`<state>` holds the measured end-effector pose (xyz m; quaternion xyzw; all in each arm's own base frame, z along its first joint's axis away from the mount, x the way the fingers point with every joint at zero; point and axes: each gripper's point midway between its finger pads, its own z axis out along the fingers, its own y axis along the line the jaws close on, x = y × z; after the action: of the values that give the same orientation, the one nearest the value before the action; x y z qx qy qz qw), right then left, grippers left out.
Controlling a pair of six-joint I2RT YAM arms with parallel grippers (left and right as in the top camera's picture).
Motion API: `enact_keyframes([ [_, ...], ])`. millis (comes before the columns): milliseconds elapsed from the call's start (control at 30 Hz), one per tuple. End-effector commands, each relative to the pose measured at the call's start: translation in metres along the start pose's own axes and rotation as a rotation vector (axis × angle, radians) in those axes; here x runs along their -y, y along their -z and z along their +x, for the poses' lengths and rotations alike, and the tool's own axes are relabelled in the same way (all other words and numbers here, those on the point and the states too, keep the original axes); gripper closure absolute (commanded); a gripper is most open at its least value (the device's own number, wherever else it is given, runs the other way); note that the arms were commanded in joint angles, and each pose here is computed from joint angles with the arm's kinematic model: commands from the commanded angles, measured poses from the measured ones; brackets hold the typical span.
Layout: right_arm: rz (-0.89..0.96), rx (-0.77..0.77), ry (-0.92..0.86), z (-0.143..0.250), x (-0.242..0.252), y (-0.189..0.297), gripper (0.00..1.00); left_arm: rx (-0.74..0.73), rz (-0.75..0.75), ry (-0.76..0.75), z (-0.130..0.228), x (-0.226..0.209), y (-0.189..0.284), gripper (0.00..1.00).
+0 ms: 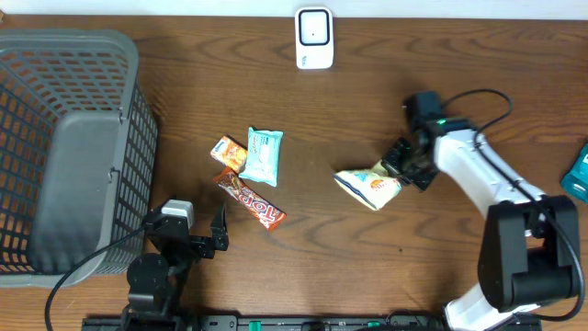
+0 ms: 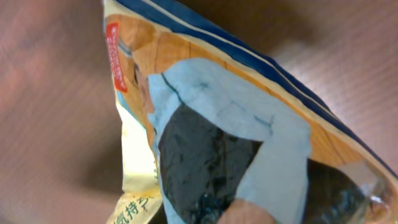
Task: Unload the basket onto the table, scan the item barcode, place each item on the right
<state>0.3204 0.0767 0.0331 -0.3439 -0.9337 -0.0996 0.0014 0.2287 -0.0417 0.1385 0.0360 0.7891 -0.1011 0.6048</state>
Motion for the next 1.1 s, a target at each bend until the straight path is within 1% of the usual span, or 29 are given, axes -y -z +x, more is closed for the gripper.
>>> enact_keyframes([
  [0,-0.29,-0.281,0.106,0.034,-0.037,0.033,0.98,-0.026,0.015,0.003,0.011,0.002,-0.003,0.02],
  [133,-0.435,-0.534,-0.007,0.066,-0.044,0.063,0.98,-0.026,0.015,0.003,0.011,0.002,-0.003,0.02],
  [200,-0.444,-0.621,-0.058,0.079,-0.042,0.073,0.98,-0.027,0.015,0.003,0.011,0.002,-0.003,0.02],
  [300,-0.422,-0.79,-0.213,0.102,-0.038,0.092,0.99,-0.026,0.015,0.003,0.011,0.002,-0.003,0.02],
  [433,-0.409,-0.926,-0.326,0.119,-0.037,0.112,0.98,-0.026,0.015,0.003,0.011,0.002,-0.003,0.02],
  [567,-0.35,-1.041,-0.446,0.135,-0.033,0.131,0.99,-0.027,0.015,0.003,0.011,0.002,-0.003,0.02],
  [633,-0.292,-1.095,-0.514,0.144,-0.028,0.141,0.99,-0.026,0.015,0.003,0.011,0.002,-0.003,0.02],
  [1067,-0.287,-1.109,-0.511,0.149,-0.031,0.141,0.99,-0.026,0.015,0.003,0.011,0.002,-0.003,0.02],
])
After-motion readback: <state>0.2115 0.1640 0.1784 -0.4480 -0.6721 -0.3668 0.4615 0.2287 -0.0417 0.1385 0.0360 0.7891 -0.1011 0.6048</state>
